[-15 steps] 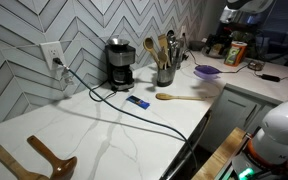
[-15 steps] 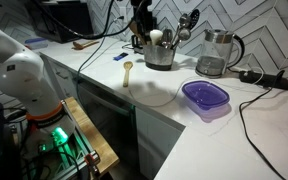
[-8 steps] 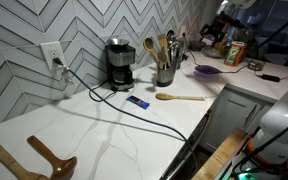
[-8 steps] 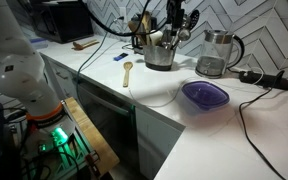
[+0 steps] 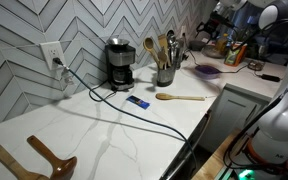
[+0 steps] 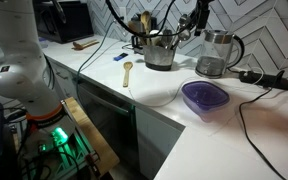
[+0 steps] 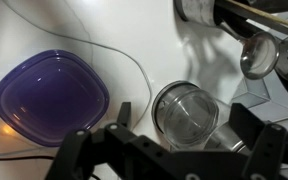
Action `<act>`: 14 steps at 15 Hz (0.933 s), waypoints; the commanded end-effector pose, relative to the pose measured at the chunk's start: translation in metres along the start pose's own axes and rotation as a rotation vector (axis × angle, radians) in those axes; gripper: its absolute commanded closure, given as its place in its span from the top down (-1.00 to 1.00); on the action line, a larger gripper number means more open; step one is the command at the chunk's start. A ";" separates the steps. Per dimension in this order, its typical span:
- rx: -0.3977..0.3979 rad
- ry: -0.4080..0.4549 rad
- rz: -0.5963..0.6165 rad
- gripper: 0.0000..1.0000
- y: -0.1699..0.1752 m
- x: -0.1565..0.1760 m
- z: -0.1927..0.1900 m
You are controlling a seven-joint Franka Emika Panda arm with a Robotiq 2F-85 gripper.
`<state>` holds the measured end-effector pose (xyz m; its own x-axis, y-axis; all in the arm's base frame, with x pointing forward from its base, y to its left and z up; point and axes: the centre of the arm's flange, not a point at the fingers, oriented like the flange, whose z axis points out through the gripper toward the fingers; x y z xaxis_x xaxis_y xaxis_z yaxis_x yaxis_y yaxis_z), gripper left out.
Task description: Move the clear kettle closer to the edge
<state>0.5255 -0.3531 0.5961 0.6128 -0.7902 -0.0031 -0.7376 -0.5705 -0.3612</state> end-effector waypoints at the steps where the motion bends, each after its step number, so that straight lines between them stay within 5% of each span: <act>1: 0.000 0.003 0.002 1.00 -0.001 0.001 -0.001; 8: 0.119 0.291 -0.241 1.00 -0.058 0.054 0.020; 9: 0.135 0.332 -0.283 0.50 -0.069 0.060 0.022; 10: 0.150 0.372 -0.325 0.48 -0.080 0.066 0.025; 14: 0.183 0.532 -0.481 -0.16 -0.111 0.093 0.040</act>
<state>0.6413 -0.3363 0.6021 0.6308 -0.5635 0.5335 -0.4138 -0.8258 -0.3831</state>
